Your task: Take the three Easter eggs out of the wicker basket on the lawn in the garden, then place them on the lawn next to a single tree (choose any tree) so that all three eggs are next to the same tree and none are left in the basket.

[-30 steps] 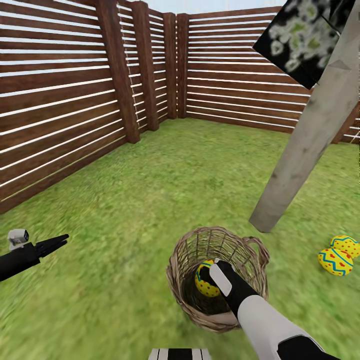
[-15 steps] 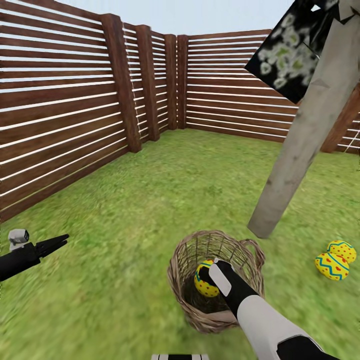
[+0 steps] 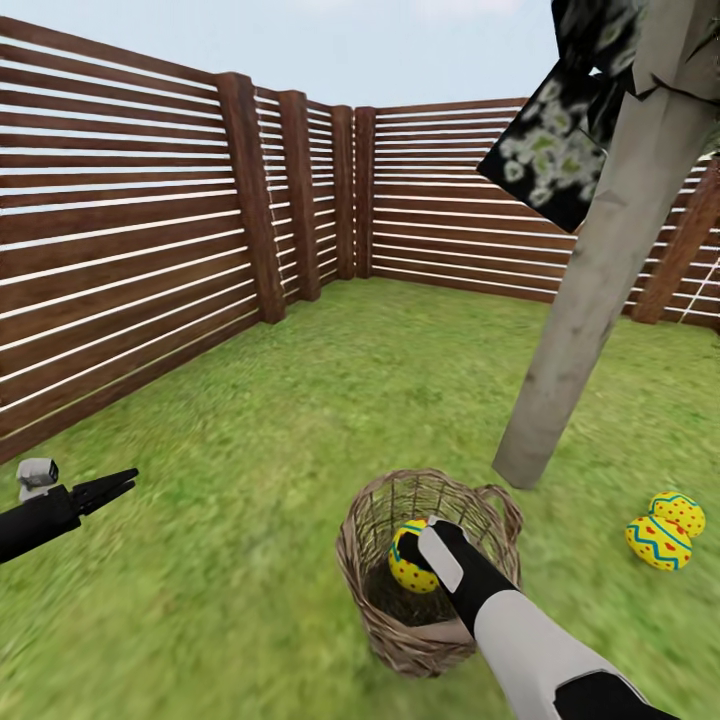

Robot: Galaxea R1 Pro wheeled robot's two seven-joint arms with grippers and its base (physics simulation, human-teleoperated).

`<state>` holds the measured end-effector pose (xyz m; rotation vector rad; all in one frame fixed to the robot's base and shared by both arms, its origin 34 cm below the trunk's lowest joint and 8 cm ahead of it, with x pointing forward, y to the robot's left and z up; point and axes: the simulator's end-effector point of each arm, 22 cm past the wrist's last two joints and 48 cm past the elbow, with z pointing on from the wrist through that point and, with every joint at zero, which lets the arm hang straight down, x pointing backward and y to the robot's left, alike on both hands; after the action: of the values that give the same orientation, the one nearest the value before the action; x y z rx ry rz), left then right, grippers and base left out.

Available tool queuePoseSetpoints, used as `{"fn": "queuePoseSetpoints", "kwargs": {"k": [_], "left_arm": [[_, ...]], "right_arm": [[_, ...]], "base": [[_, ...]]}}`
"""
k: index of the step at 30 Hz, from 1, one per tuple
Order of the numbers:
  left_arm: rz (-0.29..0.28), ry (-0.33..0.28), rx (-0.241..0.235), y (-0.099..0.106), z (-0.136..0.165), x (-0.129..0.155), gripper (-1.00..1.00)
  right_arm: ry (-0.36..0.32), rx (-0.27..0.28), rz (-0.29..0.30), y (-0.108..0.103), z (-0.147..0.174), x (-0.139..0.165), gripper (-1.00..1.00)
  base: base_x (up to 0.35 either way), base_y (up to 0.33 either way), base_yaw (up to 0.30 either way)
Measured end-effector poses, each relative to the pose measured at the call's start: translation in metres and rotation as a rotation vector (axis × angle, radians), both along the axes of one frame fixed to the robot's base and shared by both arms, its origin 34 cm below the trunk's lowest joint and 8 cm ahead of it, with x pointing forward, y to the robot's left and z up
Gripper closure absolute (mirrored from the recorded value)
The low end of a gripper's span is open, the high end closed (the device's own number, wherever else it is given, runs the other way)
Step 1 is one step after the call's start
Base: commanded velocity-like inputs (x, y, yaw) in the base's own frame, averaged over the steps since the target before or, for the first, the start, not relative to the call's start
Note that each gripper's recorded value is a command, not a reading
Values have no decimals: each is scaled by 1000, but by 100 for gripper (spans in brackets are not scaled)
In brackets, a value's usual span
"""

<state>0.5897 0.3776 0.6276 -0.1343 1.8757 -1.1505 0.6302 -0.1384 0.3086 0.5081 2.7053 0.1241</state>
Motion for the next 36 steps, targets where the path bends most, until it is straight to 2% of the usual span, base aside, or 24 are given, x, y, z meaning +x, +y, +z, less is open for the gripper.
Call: {"fn": "queuePoseSetpoints", "kwargs": {"k": [13,33,35,36], "left_arm": [[0,-53,0,0,28,-7,-100],[-1,-136,-2,0,71,-21,-100],[-1,-139,-2,-1,75,-21,-100],[0,-139,-2,-1,77,-21,-100]], "right_arm": [[-61,8,5,8,33,11,100],[-143,7,6,8,81,22,100],[-173,14,6,9,95,30,100],[-216,22,4,10,112,41,100]], "base": [[-53,0,0],[-72,0,0],[-4,0,0],[-2,0,0]]}}
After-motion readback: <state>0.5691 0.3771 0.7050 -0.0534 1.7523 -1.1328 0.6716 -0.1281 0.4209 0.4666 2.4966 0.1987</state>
